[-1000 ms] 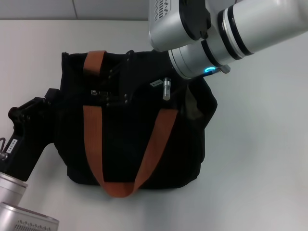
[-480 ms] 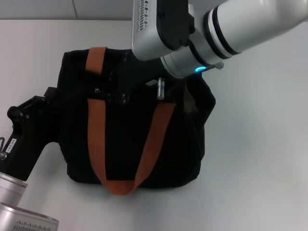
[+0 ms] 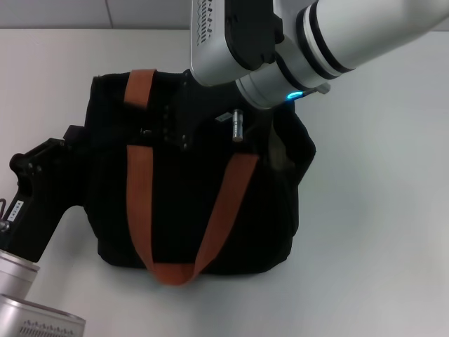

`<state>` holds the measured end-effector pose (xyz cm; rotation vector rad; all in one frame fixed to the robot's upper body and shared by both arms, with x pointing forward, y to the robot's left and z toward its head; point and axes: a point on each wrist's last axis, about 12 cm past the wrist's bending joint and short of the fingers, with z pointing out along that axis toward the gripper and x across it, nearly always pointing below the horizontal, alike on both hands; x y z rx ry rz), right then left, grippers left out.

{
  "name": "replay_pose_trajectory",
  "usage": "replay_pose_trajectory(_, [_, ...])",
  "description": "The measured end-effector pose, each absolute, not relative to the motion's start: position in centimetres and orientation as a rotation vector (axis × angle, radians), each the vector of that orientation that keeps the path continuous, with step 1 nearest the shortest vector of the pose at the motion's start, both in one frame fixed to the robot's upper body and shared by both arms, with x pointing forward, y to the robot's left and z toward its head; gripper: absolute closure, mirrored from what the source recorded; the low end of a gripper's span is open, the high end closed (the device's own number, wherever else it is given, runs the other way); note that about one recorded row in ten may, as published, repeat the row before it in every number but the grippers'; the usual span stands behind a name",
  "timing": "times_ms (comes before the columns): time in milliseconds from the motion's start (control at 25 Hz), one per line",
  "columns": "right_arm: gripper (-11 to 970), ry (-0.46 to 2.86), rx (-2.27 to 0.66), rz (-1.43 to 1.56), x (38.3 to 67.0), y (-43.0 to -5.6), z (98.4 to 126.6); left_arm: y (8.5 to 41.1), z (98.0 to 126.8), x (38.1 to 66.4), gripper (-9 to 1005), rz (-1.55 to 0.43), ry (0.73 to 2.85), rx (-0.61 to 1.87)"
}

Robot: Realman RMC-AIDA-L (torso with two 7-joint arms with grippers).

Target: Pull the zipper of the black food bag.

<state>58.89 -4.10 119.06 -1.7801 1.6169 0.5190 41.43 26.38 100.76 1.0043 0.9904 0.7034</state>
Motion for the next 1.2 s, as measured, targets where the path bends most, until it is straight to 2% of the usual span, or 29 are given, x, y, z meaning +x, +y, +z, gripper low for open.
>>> replay_pose_trajectory(240, [958, 1.661, -1.784, 0.471, 58.6, -4.7, 119.4, 26.5, 100.7, 41.5, 980, 0.711, 1.001, 1.0])
replay_pose_trajectory(800, [951, 1.708, -1.705, 0.542, 58.1, -5.9, 119.8, 26.5, 100.6, 41.5, 980, 0.708, 1.004, 1.012])
replay_pose_trajectory(1040, [943, 1.689, -1.711, 0.532, 58.0, -5.8, 119.6, 26.4, 100.7, 40.9, 980, 0.771, 0.966, 1.031])
replay_pose_trajectory(1200, [793, 1.656, -1.725, 0.54, 57.7, -5.5, 119.4, 26.3, 101.1, 41.0, 980, 0.783, 0.942, 1.004])
